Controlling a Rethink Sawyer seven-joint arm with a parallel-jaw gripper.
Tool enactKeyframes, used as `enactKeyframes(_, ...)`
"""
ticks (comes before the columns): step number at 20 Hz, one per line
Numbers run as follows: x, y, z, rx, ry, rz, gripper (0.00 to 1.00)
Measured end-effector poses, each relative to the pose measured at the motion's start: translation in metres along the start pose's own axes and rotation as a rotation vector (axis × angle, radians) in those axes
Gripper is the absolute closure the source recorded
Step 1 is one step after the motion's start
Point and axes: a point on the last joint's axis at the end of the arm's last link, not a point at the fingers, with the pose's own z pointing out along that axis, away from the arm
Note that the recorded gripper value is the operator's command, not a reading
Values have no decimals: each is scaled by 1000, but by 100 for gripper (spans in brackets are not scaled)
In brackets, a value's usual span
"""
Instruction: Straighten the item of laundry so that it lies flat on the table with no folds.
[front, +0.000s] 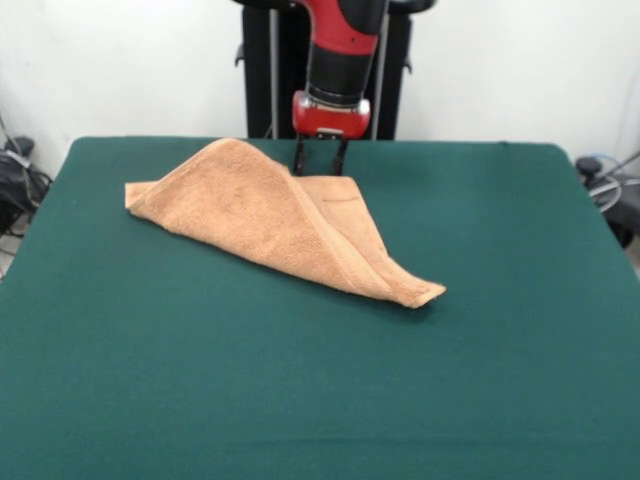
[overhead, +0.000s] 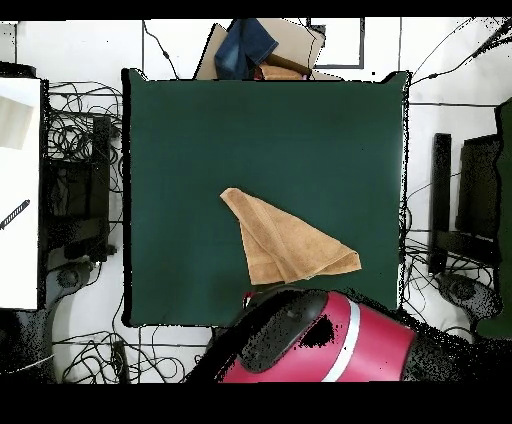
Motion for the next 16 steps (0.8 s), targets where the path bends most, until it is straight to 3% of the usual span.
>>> enactKeyframes(16, -1, 3, -1, 24, 0, -26, 0)
